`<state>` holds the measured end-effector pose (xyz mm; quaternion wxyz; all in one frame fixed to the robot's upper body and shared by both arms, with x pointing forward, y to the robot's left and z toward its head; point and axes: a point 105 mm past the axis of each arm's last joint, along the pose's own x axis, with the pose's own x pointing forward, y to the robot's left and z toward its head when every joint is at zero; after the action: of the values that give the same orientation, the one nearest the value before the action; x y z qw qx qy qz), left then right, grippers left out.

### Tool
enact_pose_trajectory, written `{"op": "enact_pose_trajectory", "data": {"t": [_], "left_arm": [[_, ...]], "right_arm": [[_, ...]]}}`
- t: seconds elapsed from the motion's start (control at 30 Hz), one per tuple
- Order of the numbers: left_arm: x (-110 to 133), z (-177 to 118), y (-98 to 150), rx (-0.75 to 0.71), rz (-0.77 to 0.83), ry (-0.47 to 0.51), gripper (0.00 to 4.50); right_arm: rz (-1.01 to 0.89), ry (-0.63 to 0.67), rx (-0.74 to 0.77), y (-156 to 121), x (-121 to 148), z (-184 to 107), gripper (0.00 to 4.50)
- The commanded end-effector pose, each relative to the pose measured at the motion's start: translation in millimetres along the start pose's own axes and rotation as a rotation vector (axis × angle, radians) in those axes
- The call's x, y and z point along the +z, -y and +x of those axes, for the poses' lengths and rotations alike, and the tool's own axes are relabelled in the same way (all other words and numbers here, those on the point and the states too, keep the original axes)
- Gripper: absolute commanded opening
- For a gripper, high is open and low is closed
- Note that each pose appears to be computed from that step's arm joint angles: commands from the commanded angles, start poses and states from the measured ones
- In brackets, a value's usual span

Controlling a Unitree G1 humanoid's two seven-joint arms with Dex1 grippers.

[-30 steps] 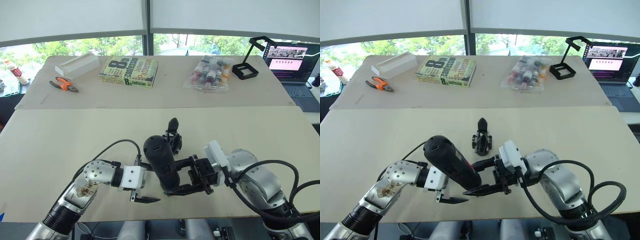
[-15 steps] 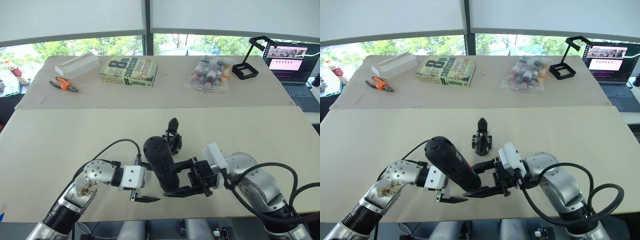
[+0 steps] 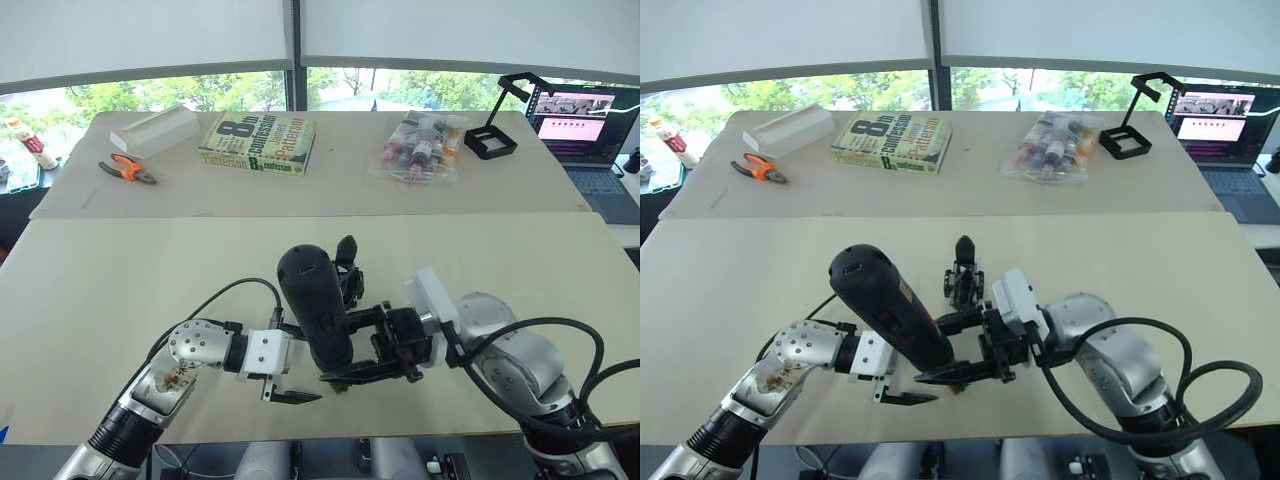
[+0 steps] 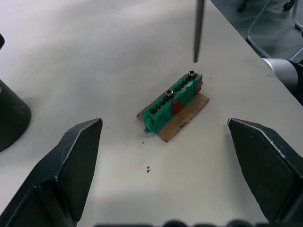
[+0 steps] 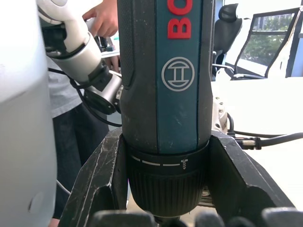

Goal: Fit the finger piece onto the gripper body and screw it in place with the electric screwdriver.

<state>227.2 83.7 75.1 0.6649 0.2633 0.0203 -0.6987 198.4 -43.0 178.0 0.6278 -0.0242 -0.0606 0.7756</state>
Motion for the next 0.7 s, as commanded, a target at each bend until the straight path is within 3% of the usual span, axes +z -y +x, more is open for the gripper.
{"op": "enact_pose_trajectory", "data": {"t": [0.03,0.7], "left_arm": [[5.8,0.6,-1.8,0.002,0.030,0.014,4.50],[7.0,-0.5,-1.0,-0.003,0.031,0.016,4.50]], "right_arm": [[-0.049,0.027,0.022,-5.2,9.1,-1.6,1.90],[-0.054,0.013,0.015,-3.2,5.1,-2.4,1.90]]}}
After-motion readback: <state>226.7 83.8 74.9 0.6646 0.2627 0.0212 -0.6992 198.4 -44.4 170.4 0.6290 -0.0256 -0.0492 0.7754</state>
